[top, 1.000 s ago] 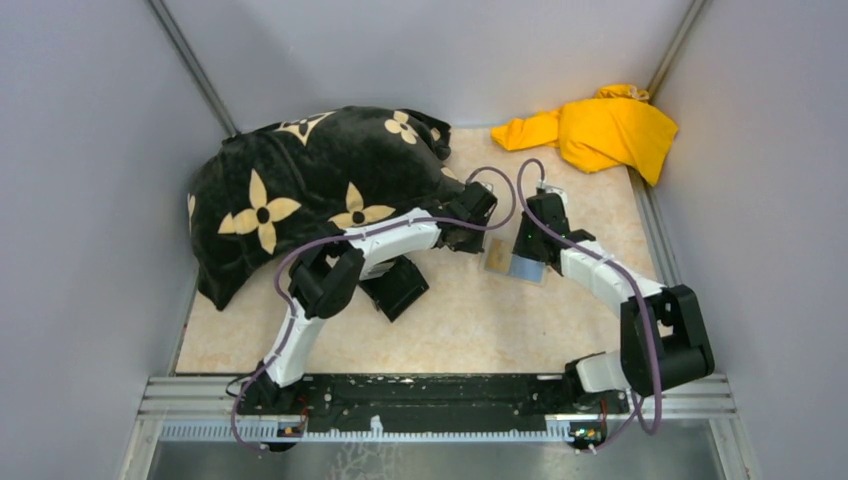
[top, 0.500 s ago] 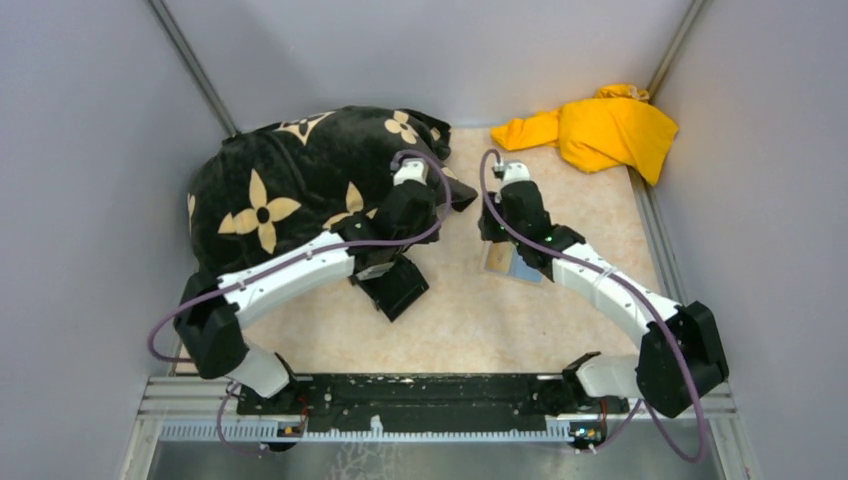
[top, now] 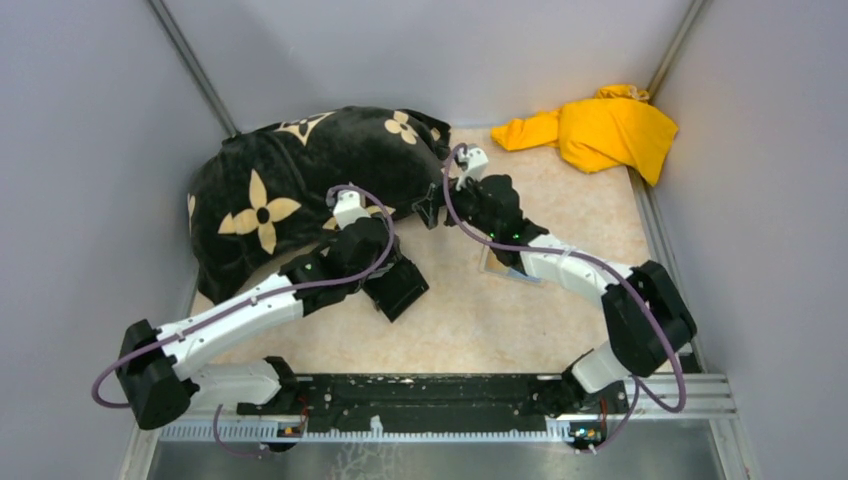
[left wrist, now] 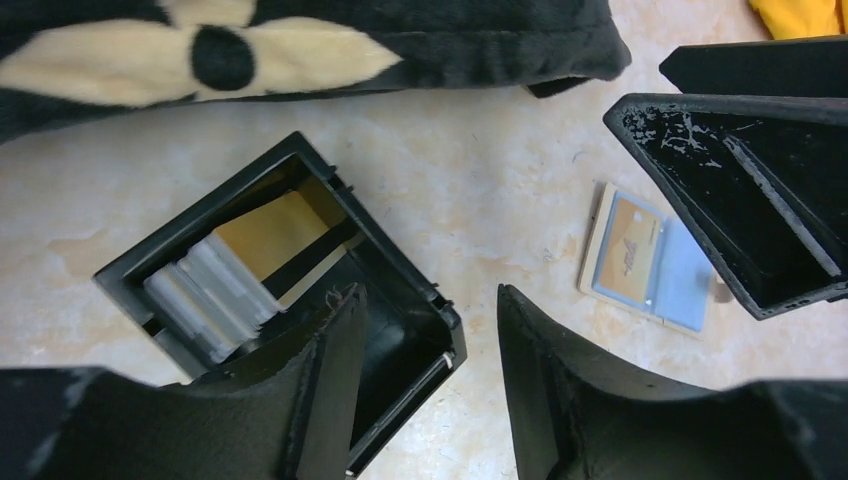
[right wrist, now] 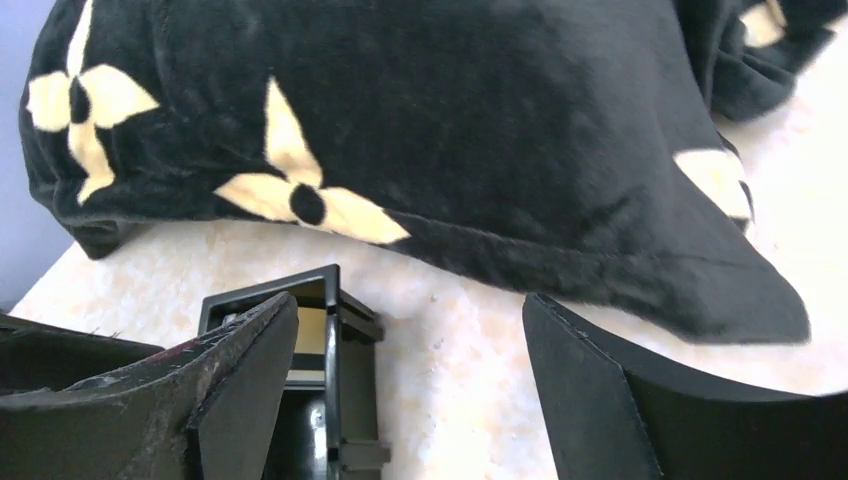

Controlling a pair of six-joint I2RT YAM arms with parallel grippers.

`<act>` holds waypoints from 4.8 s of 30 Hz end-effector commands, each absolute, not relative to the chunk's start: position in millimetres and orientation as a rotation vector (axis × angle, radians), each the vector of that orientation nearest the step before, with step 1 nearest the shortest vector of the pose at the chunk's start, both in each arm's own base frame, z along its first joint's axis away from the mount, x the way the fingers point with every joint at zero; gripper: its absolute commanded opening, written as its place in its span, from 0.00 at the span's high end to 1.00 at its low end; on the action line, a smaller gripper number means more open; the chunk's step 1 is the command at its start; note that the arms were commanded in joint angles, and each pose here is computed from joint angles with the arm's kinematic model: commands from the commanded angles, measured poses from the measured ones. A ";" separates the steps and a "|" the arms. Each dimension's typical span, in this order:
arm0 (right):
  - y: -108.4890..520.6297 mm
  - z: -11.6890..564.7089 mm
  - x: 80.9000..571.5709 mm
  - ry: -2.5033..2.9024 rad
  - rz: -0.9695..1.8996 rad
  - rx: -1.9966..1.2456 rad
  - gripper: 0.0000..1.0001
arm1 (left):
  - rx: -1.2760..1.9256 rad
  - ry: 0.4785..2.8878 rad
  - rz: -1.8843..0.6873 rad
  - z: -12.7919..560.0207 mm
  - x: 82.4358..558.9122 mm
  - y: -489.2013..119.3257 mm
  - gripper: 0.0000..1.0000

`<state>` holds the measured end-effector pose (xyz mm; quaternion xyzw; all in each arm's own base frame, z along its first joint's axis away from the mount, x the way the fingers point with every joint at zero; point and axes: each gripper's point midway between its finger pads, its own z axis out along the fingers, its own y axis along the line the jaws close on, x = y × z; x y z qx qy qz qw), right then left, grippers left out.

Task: Put the credit cards into the card holder
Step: Pick up the credit card from the storage box.

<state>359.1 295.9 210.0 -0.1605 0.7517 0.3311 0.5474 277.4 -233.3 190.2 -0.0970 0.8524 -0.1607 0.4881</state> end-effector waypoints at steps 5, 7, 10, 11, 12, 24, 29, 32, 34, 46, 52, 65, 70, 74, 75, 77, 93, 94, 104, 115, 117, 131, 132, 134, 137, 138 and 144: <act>362.6 243.1 357.3 1.713 0.738 -0.573 0.16 | -0.428 2.019 -0.361 191.2 260.1 -190.2 0.39; 377.4 236.0 353.1 1.757 0.724 -0.624 0.20 | -0.467 2.012 -0.358 190.1 255.6 -181.4 0.38; 396.9 213.7 345.8 1.830 0.735 -0.691 0.32 | -0.528 2.003 -0.364 184.7 248.6 -169.9 0.41; 401.9 207.5 343.8 1.850 0.735 -0.707 0.34 | -0.546 2.001 -0.366 182.2 246.7 -166.6 0.42; 406.7 201.7 342.2 1.873 0.733 -0.720 0.35 | -0.559 1.997 -0.368 180.4 244.6 -163.5 0.44; 443.9 142.0 320.9 2.073 0.667 -0.922 0.40 | -0.684 1.941 -0.376 174.6 233.2 -136.8 0.45; 451.7 128.4 313.5 2.112 0.661 -0.964 0.42 | -0.689 1.930 -0.374 175.8 232.9 -134.2 0.45; 452.4 121.4 310.4 2.137 0.661 -0.972 0.44 | -0.687 1.932 -0.368 174.4 233.2 -134.2 0.45; 451.8 116.0 309.2 2.153 0.654 -0.976 0.45 | -0.687 1.932 -0.363 172.9 233.6 -134.2 0.45; 459.0 102.1 300.1 2.205 0.713 -1.000 0.52 | -0.678 1.920 -0.362 175.7 236.3 -135.2 0.45; 467.2 96.8 290.5 2.262 0.785 -1.013 0.66 | -0.669 1.919 -0.357 177.2 237.1 -135.7 0.45; 471.6 118.6 280.7 2.254 0.848 -0.983 0.86 | -0.644 1.915 -0.377 182.4 240.7 -142.5 0.45; 475.7 131.7 276.1 2.234 0.856 -0.992 0.86 | -0.633 1.909 -0.377 186.3 243.6 -145.4 0.45; 477.5 136.1 272.6 2.228 0.859 -0.997 0.86 | -0.629 1.910 -0.390 186.9 244.6 -148.6 0.45; 477.9 136.5 271.6 2.228 0.860 -0.999 0.85 | -0.629 1.910 -0.393 187.2 244.8 -149.4 0.45; 477.9 135.4 270.2 2.233 0.858 -1.000 0.85 | -0.628 1.909 -0.395 187.7 245.1 -149.6 0.45; 480.0 131.4 264.4 2.254 0.896 -1.002 0.81 | -0.623 1.904 -0.407 191.1 245.8 -151.6 0.45; 479.9 130.9 263.9 2.256 0.897 -1.004 0.80 | -0.622 1.904 -0.405 191.0 246.0 -151.3 0.45; 479.4 128.4 261.6 2.265 0.906 -1.001 0.82 | -0.621 1.905 -0.409 191.3 245.7 -151.8 0.46; 481.9 145.4 258.6 2.235 0.947 -0.999 0.84 | -0.613 1.906 -0.407 192.2 248.0 -154.9 0.46; 481.0 146.8 258.3 2.234 0.949 -0.998 0.85 | -0.610 1.911 -0.409 191.3 247.8 -156.1 0.46; 475.5 154.8 258.7 2.222 0.929 -0.979 0.89 | -0.608 1.916 -0.415 190.8 248.2 -158.6 0.46; 473.8 153.5 260.2 2.225 0.914 -0.975 0.89 | -0.608 1.917 -0.416 190.8 248.4 -158.8 0.46; 470.8 152.2 262.5 2.228 0.884 -0.967 0.91 | -0.607 1.916 -0.416 190.9 248.5 -159.1 0.46; 465.0 152.6 268.3 2.219 0.823 -0.942 0.94 | -0.609 1.913 -0.418 191.2 248.8 -158.9 0.46; 463.3 153.7 270.0 2.214 0.808 -0.937 0.96 | -0.611 1.911 -0.415 190.8 248.9 -158.5 0.46; 452.0 155.4 280.2 2.187 0.702 -0.905 1.00 | -0.615 1.902 -0.404 191.2 250.7 -157.3 0.46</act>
